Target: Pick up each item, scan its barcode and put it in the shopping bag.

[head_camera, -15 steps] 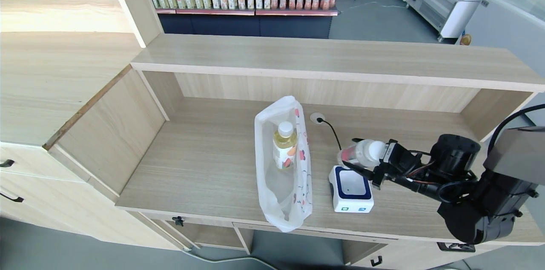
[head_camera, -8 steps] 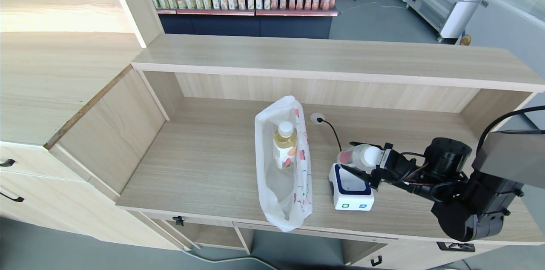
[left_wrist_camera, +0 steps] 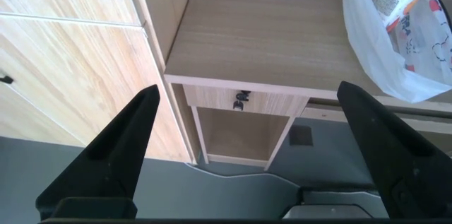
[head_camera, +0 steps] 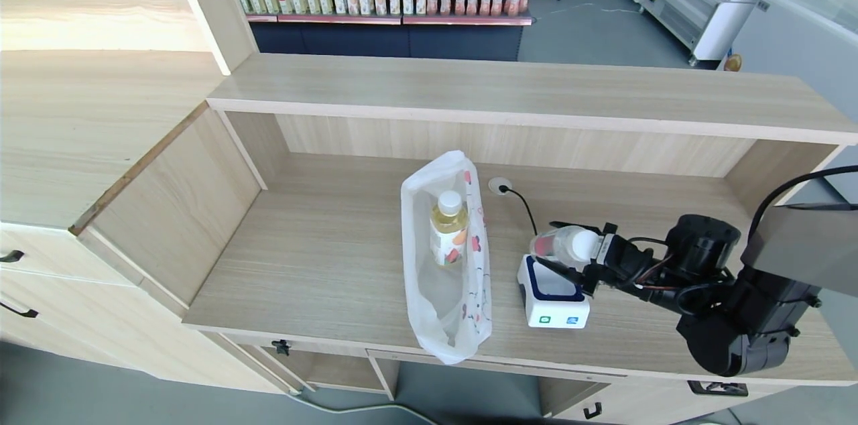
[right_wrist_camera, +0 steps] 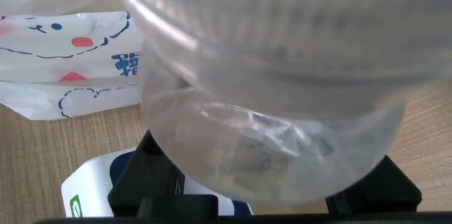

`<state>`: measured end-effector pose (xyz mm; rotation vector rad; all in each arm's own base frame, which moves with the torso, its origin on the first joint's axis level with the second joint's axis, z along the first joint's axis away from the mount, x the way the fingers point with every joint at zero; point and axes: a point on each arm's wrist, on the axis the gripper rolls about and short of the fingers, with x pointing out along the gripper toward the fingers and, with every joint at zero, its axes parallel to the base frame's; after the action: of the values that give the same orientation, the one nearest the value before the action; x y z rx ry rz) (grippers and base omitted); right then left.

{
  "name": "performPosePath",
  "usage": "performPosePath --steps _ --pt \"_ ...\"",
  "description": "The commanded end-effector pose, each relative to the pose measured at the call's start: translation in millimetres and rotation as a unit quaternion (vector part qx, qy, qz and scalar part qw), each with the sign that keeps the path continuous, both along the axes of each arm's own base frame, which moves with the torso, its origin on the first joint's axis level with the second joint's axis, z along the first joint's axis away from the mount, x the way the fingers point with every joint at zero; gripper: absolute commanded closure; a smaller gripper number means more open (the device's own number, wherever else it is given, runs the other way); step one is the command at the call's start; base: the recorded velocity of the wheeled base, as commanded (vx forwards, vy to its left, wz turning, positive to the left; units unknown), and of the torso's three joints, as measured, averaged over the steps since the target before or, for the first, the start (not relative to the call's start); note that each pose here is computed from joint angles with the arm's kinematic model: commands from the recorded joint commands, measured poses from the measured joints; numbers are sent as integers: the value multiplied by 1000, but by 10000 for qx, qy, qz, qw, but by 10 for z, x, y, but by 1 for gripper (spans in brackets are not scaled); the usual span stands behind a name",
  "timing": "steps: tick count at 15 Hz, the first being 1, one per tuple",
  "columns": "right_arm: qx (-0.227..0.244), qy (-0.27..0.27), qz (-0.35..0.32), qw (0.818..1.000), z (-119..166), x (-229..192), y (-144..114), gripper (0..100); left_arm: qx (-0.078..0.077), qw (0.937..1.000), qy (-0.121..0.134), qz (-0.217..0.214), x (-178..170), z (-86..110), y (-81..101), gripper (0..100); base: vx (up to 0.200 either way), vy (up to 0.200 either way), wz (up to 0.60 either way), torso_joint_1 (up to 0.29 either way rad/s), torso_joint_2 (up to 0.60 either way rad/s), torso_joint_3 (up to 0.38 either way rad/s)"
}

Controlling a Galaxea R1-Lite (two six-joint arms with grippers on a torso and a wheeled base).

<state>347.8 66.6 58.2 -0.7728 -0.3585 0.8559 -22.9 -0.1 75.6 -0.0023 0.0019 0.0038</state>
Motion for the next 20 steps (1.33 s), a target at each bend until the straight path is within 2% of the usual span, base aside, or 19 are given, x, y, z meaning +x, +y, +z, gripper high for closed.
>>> performPosePath --steps 1,5,10,13,17,20 --pt "11 -98 4 10000 67 -20 -2 100 -4 10000 -2 -4 0 0 0 0 0 0 0 0 0 0" --pt "78 -94 3 9999 173 -111 -15 100 -4 10000 -2 -4 0 0 0 0 0 0 0 0 0 0" --pt "652 176 27 9977 511 -313 -40 100 -4 10000 -2 4 0 0 0 0 0 0 0 0 0 0" --pt "732 212 11 9971 563 -359 -57 100 -4 10000 -2 4 0 0 0 0 0 0 0 0 0 0" --pt "1256 487 141 9908 774 -429 -29 100 4 10000 -2 4 0 0 0 0 0 0 0 0 0 0" --pt "1753 802 147 9811 935 -512 -36 100 -4 10000 -2 -4 0 0 0 0 0 200 0 2 4 1"
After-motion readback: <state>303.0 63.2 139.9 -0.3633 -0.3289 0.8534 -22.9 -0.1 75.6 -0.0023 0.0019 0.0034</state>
